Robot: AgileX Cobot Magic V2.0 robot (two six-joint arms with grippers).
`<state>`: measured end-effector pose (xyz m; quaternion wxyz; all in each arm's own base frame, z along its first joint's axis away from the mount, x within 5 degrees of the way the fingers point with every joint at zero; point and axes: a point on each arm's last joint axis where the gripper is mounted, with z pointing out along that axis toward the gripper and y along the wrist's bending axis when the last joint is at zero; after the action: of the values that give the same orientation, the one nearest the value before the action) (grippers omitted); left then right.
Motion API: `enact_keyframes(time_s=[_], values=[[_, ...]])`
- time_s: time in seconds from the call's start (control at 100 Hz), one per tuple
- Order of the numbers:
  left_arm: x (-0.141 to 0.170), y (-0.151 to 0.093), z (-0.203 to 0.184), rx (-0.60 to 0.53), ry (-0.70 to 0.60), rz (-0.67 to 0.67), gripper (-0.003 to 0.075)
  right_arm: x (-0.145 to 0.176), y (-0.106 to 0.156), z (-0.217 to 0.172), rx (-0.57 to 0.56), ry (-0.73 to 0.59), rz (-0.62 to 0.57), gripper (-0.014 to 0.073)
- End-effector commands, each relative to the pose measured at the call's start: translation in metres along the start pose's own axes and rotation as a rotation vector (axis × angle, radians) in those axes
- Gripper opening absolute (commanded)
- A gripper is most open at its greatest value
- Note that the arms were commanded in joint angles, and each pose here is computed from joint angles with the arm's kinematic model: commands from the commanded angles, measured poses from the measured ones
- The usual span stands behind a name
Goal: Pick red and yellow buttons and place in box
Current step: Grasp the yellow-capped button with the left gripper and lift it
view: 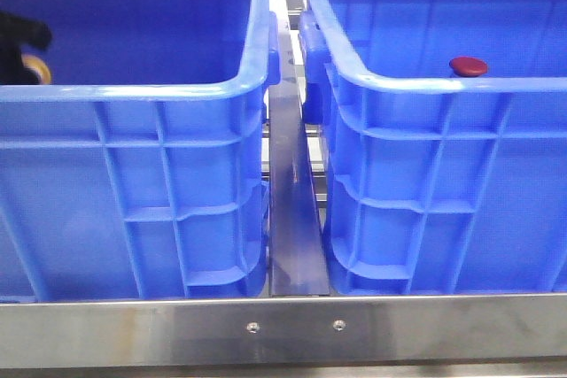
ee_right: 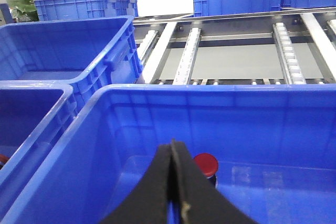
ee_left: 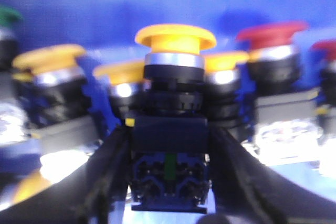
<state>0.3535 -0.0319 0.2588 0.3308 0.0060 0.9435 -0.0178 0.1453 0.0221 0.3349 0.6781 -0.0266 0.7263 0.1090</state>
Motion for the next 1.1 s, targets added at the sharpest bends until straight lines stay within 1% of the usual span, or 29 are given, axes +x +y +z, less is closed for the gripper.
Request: enact_keyframes(time_s=[0.0,0.11,0.23,0.41,0.52,0.6,0.74,0.94,1.01,1.09], values=[[-0.024,-0.004,-0.051,0.023,-0.196,-0.001,0.0029,-0.008,0.0,-0.001,0.004,-0.026,0.006,-0.0067],[-0.023,-0.01,-0.089,0.048,-0.273,0.012,0.0029,-0.008,0.0,-0.001,0.004,-0.026,0.006,-0.0067],[-0.013,-0.023,-0.127,0.094,-0.346,0.043,0.0029,-0.008,0.0,-0.001,0.004,-0.026,0.006,-0.0067],[0.018,-0.041,-0.173,0.188,-0.428,0.105,0.0029,-0.008,0.0,-0.001,0.004,-0.026,0.006,-0.0067],[0.038,-0.046,-0.196,0.242,-0.474,0.137,0.0029,-0.008,0.001,-0.001,-0.003,-0.026,0.005,-0.0067],[0.053,-0.047,-0.213,0.283,-0.511,0.157,0.0029,-0.008,0.002,-0.001,-0.015,-0.024,0.005,-0.0067],[0.076,-0.046,-0.234,0.34,-0.538,0.189,0.0029,-0.008,0.004,-0.001,-0.039,-0.02,0.005,-0.0067],[0.096,-0.037,-0.253,0.369,-0.589,0.193,0.0029,-0.008,0.005,-0.001,-0.045,-0.019,0.005,-0.0063],[0.1,-0.035,-0.256,0.371,-0.596,0.191,0.0029,-0.007,0.007,-0.001,-0.073,-0.014,0.004,-0.0021],[0.101,-0.034,-0.257,0.37,-0.594,0.191,0.0029,-0.007,0.01,-0.001,-0.104,-0.009,0.004,0.009]])
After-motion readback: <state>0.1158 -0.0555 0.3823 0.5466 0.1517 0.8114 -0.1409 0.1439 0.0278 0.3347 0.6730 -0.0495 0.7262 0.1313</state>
